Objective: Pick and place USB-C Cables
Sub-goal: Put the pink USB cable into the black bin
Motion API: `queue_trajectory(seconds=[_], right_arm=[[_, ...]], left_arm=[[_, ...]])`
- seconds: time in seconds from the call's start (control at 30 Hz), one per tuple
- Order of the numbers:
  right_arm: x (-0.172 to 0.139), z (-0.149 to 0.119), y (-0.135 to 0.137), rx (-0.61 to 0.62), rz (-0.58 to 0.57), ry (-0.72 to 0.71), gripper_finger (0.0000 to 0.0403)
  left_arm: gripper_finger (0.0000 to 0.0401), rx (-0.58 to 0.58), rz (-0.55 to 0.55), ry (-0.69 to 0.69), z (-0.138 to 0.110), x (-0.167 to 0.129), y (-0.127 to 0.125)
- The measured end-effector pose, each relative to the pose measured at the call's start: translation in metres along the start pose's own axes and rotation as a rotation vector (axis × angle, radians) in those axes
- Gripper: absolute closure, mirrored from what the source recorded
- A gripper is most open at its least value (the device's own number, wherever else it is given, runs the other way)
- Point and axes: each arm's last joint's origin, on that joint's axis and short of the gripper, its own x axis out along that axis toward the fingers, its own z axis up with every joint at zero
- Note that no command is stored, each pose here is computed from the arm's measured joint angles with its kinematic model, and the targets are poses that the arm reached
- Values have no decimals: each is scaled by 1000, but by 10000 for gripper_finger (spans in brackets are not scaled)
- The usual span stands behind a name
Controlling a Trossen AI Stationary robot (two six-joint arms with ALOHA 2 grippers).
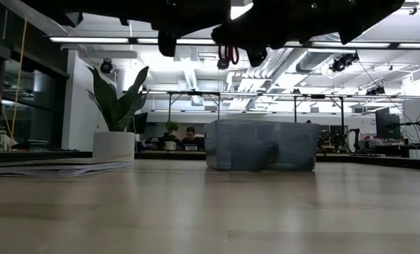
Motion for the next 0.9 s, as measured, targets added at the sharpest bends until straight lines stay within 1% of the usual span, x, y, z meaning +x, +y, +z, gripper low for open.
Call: queue_trajectory(seconds=[0.1,0.2,0.27,0.33,0.4,0.47,0.63,0.7,0.8,0.9], right_arm=[[-3,-1,0,1,-8,37,388],[-10,3,0,-11,-9,60,396],[-16,8,0,-23,-12,51,398],[-25,10,1,-28,-25,34,397],[-34,7,2,-37,-50,20,398],[-48,-1,2,-31,-82,5,399],[-81,-12,-1,5,-127,-139,400],[-93,-14,-1,8,-137,-185,400],[-104,-14,-1,16,-135,-224,400],[-108,-12,0,15,-133,-242,400]], left_arm=[[323,23,10,52,5,-7,2],[290,20,20,60,18,-16,3],[272,32,20,86,23,-25,4],[258,26,20,68,26,-35,5],[247,36,47,55,27,-49,8],[240,28,60,3,29,-63,11],[233,-7,47,-118,29,-99,24],[233,-13,40,-142,26,-109,29],[233,-12,24,-142,20,-119,35],[233,-26,31,-143,18,-121,39]])
